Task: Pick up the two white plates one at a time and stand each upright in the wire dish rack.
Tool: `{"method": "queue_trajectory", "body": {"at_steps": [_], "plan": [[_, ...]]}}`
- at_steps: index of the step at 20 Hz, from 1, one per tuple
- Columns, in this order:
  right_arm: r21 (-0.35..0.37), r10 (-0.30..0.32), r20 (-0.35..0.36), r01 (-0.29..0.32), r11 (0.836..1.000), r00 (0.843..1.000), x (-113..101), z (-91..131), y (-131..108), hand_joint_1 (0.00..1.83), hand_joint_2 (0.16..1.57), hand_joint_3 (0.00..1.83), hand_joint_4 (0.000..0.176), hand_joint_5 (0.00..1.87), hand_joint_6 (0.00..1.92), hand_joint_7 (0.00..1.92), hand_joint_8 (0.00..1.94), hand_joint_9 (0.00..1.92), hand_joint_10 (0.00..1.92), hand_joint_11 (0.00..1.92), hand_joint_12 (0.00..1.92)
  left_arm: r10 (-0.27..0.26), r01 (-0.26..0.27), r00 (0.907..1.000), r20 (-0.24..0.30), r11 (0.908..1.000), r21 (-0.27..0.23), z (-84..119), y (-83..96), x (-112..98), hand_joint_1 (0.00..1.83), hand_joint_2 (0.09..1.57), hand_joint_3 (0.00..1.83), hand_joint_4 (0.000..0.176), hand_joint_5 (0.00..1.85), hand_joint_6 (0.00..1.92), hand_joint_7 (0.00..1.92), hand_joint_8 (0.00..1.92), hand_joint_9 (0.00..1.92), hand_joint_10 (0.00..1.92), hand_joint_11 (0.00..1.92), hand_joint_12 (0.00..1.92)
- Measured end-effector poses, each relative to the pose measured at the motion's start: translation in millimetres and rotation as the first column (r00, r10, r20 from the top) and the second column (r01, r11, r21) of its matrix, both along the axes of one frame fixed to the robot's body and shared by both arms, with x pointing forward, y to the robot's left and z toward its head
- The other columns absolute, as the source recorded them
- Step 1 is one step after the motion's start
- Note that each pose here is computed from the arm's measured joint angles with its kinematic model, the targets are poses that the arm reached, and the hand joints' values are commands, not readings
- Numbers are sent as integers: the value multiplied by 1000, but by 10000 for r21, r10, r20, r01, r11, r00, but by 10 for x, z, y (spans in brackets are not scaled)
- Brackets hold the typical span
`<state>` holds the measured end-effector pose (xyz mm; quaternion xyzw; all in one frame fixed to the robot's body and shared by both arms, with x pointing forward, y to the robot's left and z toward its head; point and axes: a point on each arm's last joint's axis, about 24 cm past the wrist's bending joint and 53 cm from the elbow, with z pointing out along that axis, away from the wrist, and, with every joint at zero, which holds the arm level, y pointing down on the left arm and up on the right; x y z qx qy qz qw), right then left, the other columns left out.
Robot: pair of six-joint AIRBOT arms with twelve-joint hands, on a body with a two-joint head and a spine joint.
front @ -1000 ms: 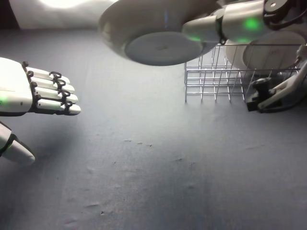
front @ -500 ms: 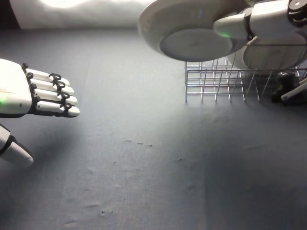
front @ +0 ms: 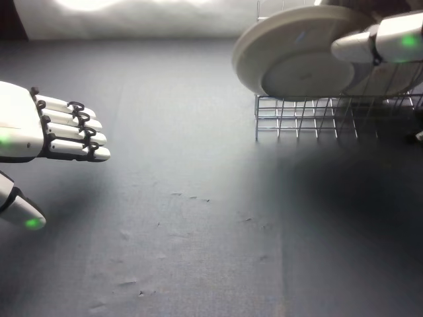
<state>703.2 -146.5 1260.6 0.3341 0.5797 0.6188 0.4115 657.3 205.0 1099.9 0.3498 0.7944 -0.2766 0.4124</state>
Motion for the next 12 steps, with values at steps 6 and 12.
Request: {"method": "queue_trajectory", "body": {"at_steps": [6,12], "plan": [[-584,0,169,10,9983,9999,-1,-106,-43,1489,1107,0,0,889,972,918,973,963,1018,883,1523,-72,72,10000,-33,10000,-29,-4,-28,-21,0,1116,11,0,49,12,42,12,4,1,0,0],[-1398,274,536,-196,9900,9982,-44,-179,-6,1482,1146,1,0,804,1172,825,1051,863,1164,836,1557,-81,81,10000,-30,10000,-8,-7,-26,-22,0,1088,0,0,16,6,3,1,0,0,0,0]]}}
